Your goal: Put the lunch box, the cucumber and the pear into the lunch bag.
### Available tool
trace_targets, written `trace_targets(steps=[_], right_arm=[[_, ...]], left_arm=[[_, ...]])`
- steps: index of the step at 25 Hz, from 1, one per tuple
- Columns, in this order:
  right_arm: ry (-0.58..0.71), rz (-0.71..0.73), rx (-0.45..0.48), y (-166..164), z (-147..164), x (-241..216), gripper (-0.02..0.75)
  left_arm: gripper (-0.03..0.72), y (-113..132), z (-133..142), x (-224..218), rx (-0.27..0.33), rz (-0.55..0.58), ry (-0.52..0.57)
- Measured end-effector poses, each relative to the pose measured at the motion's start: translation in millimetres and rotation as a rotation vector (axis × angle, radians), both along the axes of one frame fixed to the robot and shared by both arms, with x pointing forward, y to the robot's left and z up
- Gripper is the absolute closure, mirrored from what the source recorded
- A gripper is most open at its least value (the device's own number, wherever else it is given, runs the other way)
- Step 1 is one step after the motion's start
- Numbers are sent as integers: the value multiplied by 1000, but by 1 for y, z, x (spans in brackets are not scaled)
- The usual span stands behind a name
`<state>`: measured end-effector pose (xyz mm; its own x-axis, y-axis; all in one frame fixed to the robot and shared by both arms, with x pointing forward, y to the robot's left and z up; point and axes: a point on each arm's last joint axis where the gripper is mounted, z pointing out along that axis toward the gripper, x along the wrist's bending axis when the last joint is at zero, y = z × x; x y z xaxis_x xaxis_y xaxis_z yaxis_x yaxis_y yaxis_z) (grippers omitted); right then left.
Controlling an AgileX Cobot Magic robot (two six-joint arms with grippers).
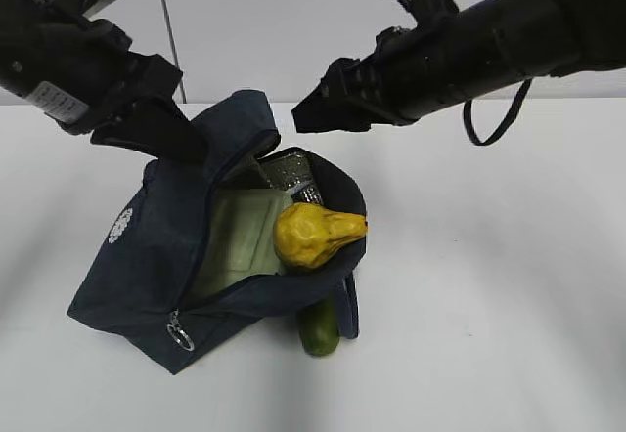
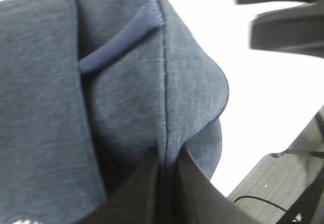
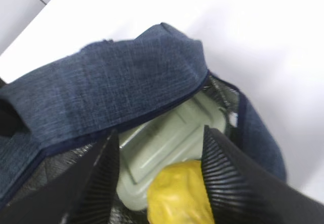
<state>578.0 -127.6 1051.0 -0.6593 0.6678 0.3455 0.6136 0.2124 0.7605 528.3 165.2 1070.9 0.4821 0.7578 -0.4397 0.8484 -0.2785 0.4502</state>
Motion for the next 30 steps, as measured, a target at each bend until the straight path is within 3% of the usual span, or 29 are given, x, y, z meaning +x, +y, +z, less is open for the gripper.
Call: trace_targets(steps=[4,5,7,10,17,22,27,30], right_arm=[[-27,-7,-141,-12,12,-11,323],[-27,-7,-141,-12,12,-11,323],[0,-27,-240,-20,11,-15,323],[45,-32,-298,-24,6,-18,323],[112,-9,-326,-26,2,-23,323],[179,-10,-352,-28,-1,-28,323],[240,-41,-437,-36,-6,-31,323],[256,-42,-433,-35,-6,-32,323]], left_arm=[[687,5,-2,0,56,28,8],[687,6,-1,-1,69,40,10],[687,10,-2,0,105,61,14],[687,15,-4,1,164,104,22],[687,27,-7,4,283,165,17],[687,30,-8,4,316,191,22],[687,33,-9,4,345,199,24],[687,33,-9,4,348,199,26]])
